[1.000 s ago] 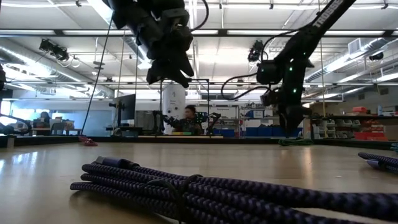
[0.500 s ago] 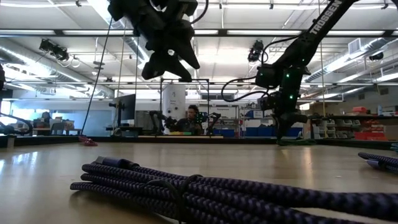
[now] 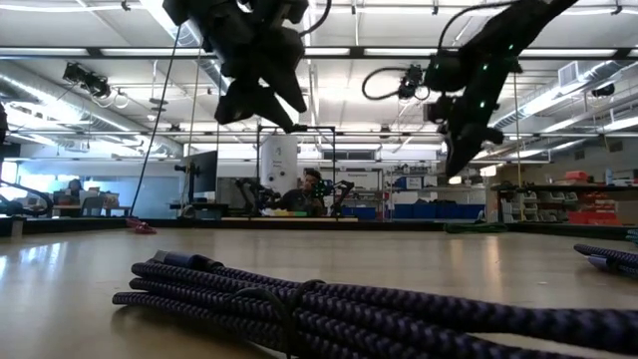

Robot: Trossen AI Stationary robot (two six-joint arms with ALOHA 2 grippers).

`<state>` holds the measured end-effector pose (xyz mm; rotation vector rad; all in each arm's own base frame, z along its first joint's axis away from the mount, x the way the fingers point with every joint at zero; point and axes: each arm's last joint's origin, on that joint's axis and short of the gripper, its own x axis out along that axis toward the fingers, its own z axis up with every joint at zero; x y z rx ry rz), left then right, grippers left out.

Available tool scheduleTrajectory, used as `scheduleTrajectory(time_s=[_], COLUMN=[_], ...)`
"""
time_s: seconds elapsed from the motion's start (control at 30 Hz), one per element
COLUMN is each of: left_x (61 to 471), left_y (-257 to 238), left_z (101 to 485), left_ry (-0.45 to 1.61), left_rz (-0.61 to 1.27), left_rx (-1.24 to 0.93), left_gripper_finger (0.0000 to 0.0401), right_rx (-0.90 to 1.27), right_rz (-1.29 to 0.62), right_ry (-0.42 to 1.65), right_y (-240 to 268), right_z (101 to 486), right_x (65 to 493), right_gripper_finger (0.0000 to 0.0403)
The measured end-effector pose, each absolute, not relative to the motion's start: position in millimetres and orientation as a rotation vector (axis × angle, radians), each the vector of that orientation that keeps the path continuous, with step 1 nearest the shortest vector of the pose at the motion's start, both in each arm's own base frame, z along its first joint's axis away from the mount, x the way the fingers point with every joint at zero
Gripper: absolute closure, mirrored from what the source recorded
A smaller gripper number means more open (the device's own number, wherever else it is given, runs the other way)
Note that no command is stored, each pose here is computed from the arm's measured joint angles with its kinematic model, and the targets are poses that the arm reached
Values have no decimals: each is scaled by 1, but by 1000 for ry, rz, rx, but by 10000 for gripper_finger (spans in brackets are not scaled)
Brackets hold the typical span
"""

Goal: Pick and place USB-C Cables
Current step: Put the green USB cable into the white bin

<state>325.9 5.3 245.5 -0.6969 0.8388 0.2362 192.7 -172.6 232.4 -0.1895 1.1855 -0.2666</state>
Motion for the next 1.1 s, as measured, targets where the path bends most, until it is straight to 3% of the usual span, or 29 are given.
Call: scheduleTrajectory(time_s=[0.17, 0.37, 0.63, 0.9, 1.1], left_x=[324, 322, 323, 326, 329], left_y=[4, -4, -12, -11, -11], left_z=[249, 251, 251, 254, 257], left_ry=[852, 873, 849, 796, 750], left_rz=[147, 79, 140, 187, 172], left_rx=[-631, -666, -653, -705, -709], left_gripper_finger=[259, 259, 260, 260, 260], right_rx=[-210, -116, -202, -188, -182], right_rz=[-350, -241, -170, -122, -53], right_ry=[1233, 1382, 1458, 1491, 1409], right_y=[-175, -184, -197, -208, -201], right_z=[233, 200, 173, 147, 160], right_x=[190, 193, 202, 206, 206], right_gripper_finger=[376, 292, 189, 202, 224])
